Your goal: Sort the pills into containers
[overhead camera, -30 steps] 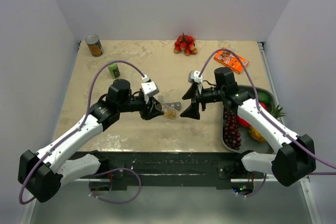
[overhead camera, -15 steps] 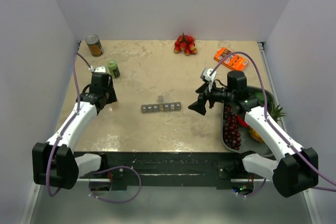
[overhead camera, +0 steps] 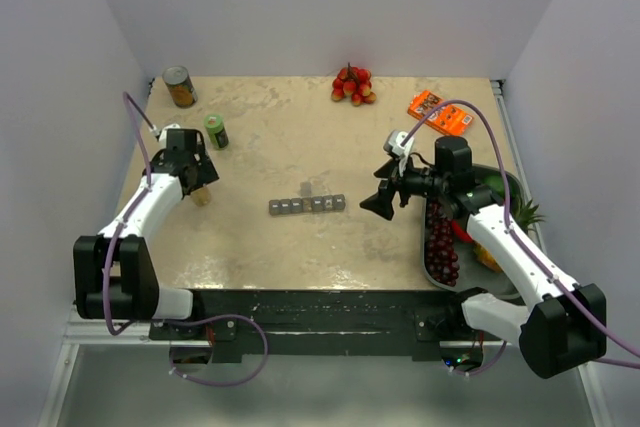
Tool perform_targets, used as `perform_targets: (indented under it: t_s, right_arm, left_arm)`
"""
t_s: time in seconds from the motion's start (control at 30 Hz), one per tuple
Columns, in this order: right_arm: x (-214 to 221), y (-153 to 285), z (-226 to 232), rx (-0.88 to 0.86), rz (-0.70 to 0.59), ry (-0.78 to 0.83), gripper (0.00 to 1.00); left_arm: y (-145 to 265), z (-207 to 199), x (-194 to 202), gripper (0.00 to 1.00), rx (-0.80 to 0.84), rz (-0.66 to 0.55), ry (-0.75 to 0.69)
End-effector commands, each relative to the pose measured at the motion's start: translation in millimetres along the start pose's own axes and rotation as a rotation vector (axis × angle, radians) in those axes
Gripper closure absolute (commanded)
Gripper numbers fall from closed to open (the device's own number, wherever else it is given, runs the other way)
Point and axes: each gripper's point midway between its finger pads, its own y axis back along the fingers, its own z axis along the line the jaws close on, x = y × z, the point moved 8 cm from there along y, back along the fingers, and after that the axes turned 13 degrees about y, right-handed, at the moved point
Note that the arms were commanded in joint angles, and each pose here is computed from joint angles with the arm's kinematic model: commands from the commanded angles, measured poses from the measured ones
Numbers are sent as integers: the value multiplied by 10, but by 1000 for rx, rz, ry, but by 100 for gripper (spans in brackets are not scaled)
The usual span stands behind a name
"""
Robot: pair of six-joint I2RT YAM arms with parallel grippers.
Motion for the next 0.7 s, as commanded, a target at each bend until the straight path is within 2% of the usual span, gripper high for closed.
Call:
perform_targets:
  t_s: [0.0,0.13,0.17,0.23,0.27,0.4,0.5,0.67]
  right_arm:
    - [-29,20,-15,-8,-29,84,1]
    - [91,-18,17,-77,-24,200,1]
    - [136,-46,5,-99,-22,293,1]
    - [245,-157,47,-166,8,381,1]
    - [260,-214,31,-187,20,491,1]
    - [282,-543,139,-289,104,671,1]
    - [349,-799,89,-344,176,667,1]
    - [506,-1162,-108,-343,313,579,3]
  left_arm:
    - [180,-60,-241,6,34,-72,48]
    - [437,-116,-344,4,174,-96,-15]
    - [513,-170,-318,7,280,-70,-86]
    - [703,-232,-307,10,459,-98,-153]
    - [809,-328,-216,12,638,-52,-237]
    - [1035,-551,60,19,965,48,-349]
    - [1065,-767,284,23,1028,140,-403]
    - [773,-1022,429,35,1008,223,-345]
